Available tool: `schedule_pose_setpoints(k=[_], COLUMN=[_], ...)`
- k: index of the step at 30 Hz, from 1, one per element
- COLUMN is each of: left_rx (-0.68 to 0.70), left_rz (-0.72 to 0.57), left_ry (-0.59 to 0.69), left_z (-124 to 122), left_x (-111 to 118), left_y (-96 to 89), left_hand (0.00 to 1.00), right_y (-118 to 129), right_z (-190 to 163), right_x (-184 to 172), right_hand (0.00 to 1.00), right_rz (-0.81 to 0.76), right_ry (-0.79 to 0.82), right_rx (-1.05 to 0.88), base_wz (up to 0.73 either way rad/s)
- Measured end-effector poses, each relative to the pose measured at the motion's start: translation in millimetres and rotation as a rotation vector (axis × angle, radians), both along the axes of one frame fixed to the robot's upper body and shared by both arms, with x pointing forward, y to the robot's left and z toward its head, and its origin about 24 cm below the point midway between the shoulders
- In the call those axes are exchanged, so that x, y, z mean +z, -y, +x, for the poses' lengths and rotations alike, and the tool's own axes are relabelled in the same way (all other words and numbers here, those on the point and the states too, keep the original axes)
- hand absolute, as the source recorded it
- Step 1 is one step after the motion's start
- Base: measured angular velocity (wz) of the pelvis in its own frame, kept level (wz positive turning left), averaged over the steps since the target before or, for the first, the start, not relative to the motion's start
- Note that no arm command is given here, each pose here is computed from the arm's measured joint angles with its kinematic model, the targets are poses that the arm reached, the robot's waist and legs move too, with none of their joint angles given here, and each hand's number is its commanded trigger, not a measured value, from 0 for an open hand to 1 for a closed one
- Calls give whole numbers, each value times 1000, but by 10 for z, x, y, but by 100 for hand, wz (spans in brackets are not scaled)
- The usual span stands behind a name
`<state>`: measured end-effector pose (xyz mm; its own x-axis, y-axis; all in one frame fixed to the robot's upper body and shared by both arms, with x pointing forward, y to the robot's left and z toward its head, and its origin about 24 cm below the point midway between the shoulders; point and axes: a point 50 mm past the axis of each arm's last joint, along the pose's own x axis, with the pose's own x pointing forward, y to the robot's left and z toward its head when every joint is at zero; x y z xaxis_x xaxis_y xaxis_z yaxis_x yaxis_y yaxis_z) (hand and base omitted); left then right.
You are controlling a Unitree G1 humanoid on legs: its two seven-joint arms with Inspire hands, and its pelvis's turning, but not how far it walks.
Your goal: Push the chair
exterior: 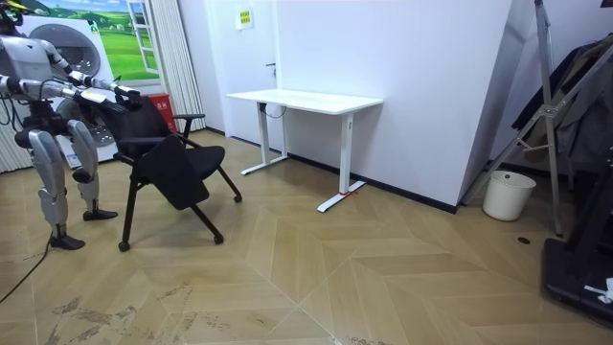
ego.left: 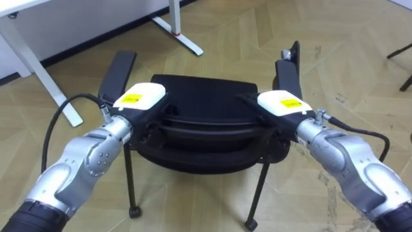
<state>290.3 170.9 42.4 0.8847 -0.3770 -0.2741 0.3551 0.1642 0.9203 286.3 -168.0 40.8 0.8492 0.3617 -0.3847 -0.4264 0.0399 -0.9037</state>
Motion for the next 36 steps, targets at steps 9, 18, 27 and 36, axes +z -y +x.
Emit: schedule_pose_setpoints(k=[9,18,27,36], left_rx=[-25,-22,-24,-16], left_rz=[3,2,16,19], left_ry=[5,-8,-12,-20], left_z=[-13,-14,-13,-12], left_x=[67,69,69,64], left_y=[81,110,122,117], left_hand=[100,100,100,100], right_y=[67,81,100,103], right_z=[23,17,-21,-59], right_x=[-47,-74,-102,-134], right_hand=[0,100,100,100], right_rz=[-40,-66,-112,-108], right_ry=[51,74,94,156], right_rx=[-32,-18,29,41], base_wz=[7,2,0,0])
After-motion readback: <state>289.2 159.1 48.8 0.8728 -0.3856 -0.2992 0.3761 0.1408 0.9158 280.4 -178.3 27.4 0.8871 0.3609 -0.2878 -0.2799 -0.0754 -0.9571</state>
